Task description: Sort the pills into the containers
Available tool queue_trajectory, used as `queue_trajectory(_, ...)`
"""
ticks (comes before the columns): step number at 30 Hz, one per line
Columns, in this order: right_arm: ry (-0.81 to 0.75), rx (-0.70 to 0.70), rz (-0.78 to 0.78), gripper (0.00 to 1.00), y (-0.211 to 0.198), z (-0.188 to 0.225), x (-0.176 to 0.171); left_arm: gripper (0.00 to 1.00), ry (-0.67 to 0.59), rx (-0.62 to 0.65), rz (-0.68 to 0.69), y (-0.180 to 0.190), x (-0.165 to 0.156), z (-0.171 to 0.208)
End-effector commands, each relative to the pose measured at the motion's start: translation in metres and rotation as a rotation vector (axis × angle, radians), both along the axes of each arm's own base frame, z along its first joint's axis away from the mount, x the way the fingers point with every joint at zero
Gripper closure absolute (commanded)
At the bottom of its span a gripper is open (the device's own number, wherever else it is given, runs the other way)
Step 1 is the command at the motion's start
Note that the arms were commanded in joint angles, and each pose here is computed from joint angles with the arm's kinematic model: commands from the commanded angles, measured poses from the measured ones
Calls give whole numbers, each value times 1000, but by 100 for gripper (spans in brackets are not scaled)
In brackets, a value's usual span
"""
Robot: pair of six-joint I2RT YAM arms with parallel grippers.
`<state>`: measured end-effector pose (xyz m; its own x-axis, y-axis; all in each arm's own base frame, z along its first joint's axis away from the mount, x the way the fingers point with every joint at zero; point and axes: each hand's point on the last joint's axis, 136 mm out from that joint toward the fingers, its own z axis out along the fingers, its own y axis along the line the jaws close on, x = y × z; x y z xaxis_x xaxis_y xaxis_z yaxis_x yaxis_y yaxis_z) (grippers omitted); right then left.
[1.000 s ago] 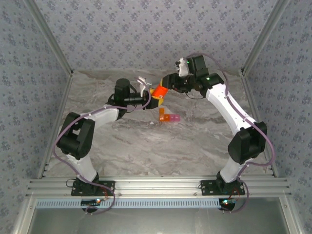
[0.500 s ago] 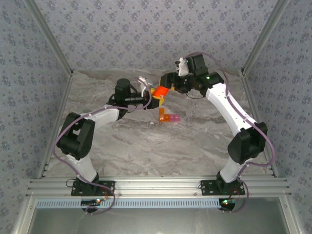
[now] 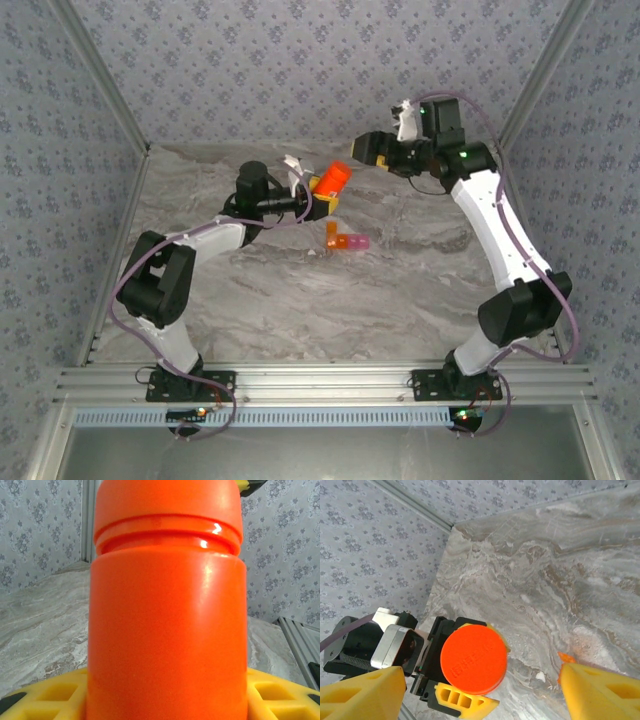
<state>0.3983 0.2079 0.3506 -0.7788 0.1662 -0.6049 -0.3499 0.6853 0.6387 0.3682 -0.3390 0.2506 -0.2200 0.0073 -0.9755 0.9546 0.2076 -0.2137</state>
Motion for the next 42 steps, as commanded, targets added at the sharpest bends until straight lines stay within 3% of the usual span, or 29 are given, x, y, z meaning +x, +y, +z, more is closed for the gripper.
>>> queue_trajectory(1, -112, 18, 106, 17, 0, 18, -9, 100, -129, -57, -12, 2, -10, 35)
queue_trajectory(4, -206, -32, 222, 16, 5, 22, -20, 100, -148, -65, -28, 2, -13, 36)
queue_trajectory(9, -218, -86, 296, 16, 7, 13, -23, 100, -171, -79, -59, -2, -21, 33)
queue_trajectory(22, -186, -113, 267, 16, 6, -4, -12, 100, -220, -161, -39, -20, -31, 25)
queue_trajectory(42, -165, -198, 244, 15, -3, -1, -28, 100, -135, -256, -2, -40, -34, 11)
